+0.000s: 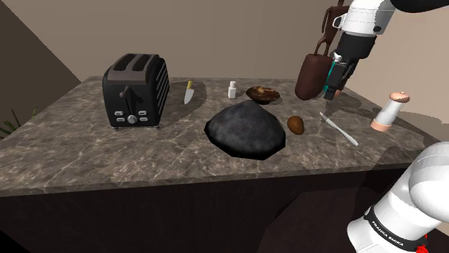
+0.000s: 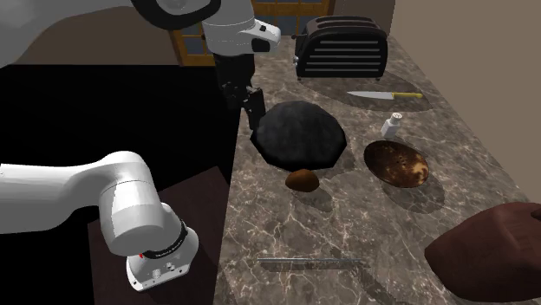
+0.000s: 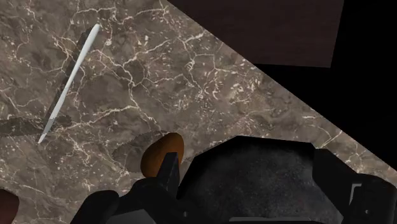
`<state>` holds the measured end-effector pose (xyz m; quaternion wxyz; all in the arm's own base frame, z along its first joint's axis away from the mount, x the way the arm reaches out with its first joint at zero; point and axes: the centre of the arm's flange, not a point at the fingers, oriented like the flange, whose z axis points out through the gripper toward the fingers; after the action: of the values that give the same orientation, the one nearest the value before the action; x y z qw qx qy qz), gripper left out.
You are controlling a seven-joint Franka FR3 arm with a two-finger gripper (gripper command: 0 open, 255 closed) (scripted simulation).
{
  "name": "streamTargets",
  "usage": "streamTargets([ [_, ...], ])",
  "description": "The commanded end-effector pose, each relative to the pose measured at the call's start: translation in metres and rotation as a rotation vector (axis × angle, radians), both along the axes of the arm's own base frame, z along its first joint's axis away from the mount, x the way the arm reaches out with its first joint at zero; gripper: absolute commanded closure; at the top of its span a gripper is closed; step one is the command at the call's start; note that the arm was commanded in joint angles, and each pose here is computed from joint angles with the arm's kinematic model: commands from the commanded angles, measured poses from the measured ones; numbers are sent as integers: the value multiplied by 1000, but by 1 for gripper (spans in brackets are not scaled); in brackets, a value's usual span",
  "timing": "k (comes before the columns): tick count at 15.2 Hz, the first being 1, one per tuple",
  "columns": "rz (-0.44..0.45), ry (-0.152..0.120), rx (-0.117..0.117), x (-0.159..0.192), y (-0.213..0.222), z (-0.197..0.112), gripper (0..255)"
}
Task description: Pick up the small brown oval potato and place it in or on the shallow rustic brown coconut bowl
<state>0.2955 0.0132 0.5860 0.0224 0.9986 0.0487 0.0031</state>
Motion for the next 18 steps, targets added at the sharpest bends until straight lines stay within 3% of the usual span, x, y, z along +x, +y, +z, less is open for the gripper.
streamTargets([
  [1,0,0,0,0,0,0,0],
  [18,-561,-267,-72,63,-67,-188,0],
])
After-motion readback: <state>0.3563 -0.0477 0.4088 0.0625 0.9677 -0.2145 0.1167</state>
